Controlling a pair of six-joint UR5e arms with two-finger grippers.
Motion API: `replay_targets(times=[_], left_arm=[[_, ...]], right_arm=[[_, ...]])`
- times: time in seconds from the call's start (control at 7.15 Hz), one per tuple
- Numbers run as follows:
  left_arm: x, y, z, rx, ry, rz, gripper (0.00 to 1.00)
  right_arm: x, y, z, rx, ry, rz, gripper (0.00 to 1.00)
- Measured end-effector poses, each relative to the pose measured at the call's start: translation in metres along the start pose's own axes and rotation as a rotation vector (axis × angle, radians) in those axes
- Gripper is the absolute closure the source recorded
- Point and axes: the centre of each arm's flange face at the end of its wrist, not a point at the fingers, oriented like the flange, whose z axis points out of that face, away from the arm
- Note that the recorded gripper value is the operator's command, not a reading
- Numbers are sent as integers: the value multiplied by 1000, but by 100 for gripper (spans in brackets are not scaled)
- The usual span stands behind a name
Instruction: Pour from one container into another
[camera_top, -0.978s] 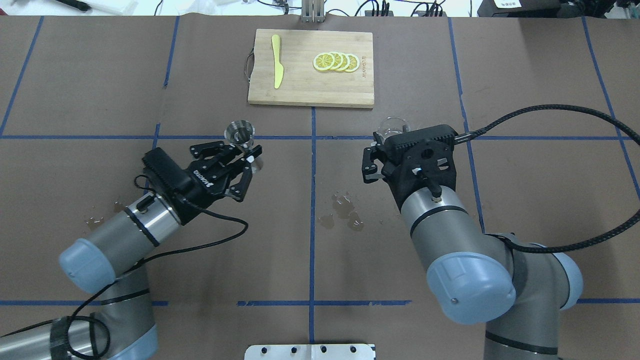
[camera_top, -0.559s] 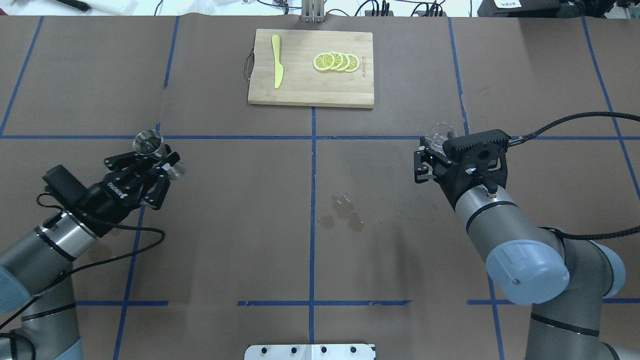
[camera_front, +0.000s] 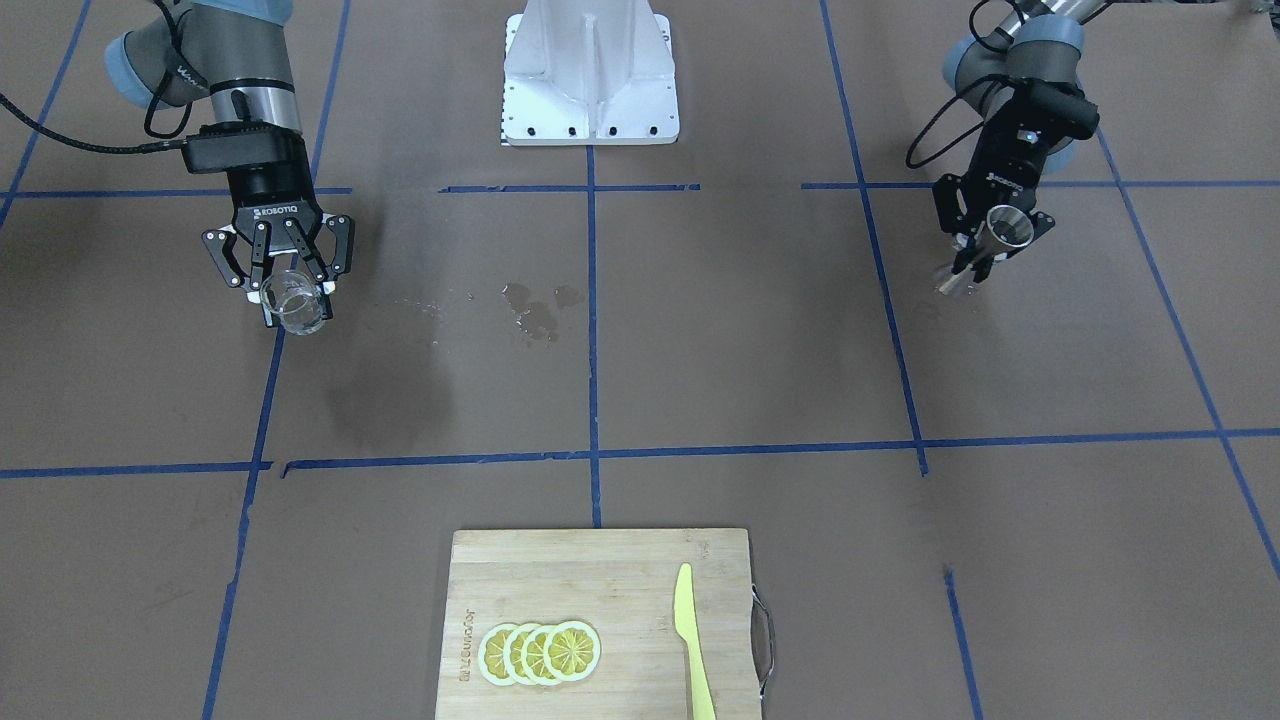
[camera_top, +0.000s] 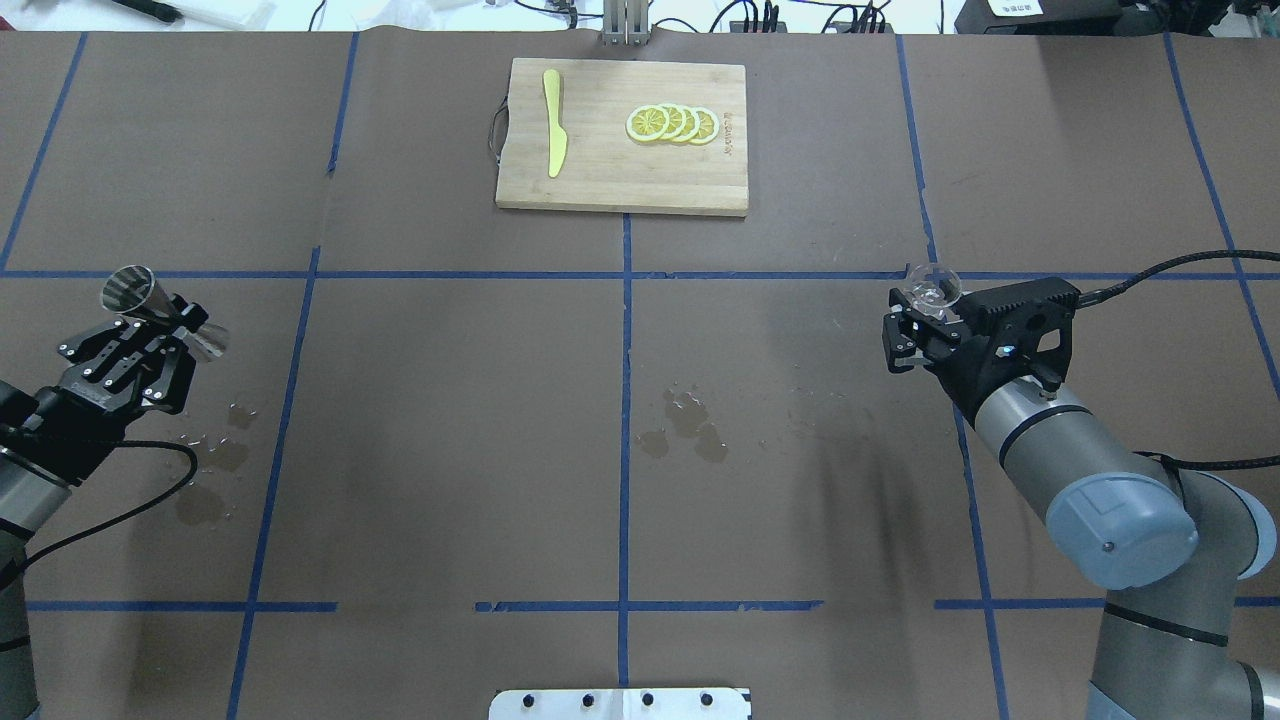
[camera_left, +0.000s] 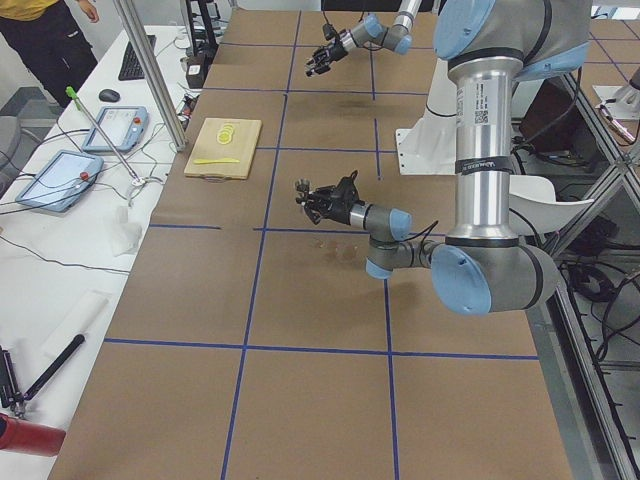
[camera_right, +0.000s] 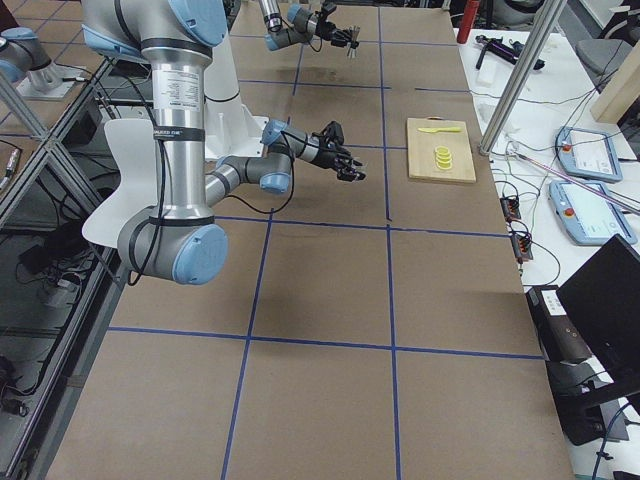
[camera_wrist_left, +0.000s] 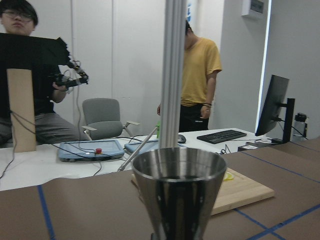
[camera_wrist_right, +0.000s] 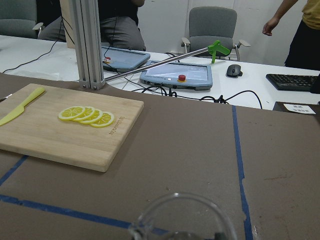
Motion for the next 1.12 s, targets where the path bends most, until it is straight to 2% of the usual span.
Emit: replay_targets(times=[0.28,0.56,1.12], left_arm=[[-13,26,-16,30,-128,-2,100],[-5,56,-36,6,-155,-12,100],[-23,79,-49,-80,-195,161,100]], right_arm=[[0,0,-1,-6,-13,6,100],[-3,-2,-1,-9,-23,12,100],[-2,-2,-2,-12,-24,12,100]])
